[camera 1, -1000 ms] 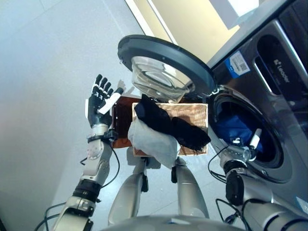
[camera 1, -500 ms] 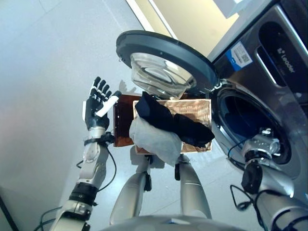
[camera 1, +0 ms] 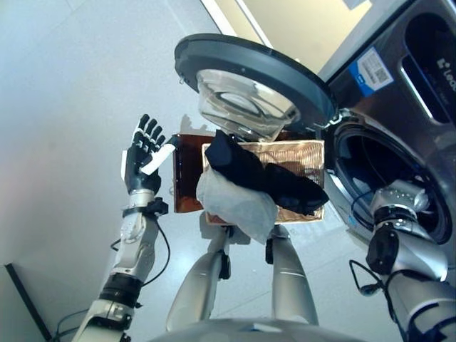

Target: Pick up the clothes and place them into the washing machine

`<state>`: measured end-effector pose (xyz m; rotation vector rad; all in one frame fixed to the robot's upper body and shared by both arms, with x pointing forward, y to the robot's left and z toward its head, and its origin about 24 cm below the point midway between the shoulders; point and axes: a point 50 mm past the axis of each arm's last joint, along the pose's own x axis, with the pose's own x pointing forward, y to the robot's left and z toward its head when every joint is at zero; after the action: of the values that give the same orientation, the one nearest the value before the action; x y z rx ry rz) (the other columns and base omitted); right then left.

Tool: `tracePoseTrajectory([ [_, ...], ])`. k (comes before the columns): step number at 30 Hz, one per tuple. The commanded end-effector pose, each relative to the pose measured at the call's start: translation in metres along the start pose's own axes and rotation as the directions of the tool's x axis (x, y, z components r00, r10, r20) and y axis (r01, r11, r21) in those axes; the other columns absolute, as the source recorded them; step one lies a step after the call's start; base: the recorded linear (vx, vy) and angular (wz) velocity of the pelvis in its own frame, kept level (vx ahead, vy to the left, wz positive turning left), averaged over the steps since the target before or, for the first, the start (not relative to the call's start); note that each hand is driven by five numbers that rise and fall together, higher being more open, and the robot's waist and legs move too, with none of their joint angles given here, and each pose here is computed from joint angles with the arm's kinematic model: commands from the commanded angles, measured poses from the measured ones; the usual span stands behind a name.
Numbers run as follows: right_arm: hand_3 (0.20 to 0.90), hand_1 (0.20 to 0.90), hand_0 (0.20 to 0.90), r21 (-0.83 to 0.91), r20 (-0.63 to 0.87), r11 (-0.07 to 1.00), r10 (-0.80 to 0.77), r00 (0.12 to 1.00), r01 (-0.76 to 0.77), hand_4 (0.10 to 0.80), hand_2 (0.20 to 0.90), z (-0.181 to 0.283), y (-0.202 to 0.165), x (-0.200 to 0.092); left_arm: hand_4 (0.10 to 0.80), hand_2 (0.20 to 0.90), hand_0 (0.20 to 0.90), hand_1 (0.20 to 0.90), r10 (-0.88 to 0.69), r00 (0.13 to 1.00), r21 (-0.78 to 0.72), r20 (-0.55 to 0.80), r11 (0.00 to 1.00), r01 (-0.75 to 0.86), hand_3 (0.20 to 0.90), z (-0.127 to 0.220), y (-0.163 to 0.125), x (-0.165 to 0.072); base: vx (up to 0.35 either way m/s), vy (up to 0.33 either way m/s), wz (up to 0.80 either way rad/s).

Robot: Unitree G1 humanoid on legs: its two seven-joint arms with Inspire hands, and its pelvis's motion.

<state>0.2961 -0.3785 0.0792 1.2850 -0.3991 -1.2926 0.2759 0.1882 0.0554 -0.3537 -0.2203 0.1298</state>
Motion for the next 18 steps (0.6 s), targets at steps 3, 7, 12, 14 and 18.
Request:
tracePoseTrajectory([
  [3,0.900,0.900,0.900,-0.053,0.235,0.955,0.296,0.926,-0.292,0.800,0.900,0.045,0.070,-0.010,0.800,0.900,0.900,0.900,-0.049,0.966,-0.032,0.252,0.998,0.059,0.900,0.045,-0.007,0.005,0.006,-0.002,0.03],
  [7,0.900,0.900,0.900,-0.167,0.203,0.955,0.275,0.940,-0.244,0.800,0.900,0.034,0.049,-0.005,0.800,0.900,0.900,0.900,-0.020,0.966,-0.038,0.257,0.999,0.031,0.900,0.045,-0.002,0.005,0.000,0.000,0.00],
  [12,0.900,0.900,0.900,-0.293,0.132,0.930,0.269,0.954,-0.222,0.800,0.900,0.019,0.028,-0.003,0.800,0.900,0.900,0.900,0.004,0.966,-0.042,0.260,0.999,0.007,0.900,0.044,0.002,0.004,-0.007,0.001,0.00],
  [14,0.900,0.900,0.900,-0.328,0.102,0.920,0.262,0.960,-0.216,0.800,0.900,0.013,0.018,-0.002,0.800,0.900,0.900,0.900,0.011,0.967,-0.044,0.253,0.999,0.000,0.900,0.042,0.003,0.003,0.000,0.000,0.00],
  [18,0.900,0.900,0.900,-0.429,0.056,0.879,0.256,0.965,-0.208,0.800,0.900,0.006,0.004,0.001,0.800,0.900,0.900,0.900,0.007,0.968,-0.048,0.250,0.999,0.006,0.900,0.041,0.002,0.003,-0.006,0.007,-0.02],
])
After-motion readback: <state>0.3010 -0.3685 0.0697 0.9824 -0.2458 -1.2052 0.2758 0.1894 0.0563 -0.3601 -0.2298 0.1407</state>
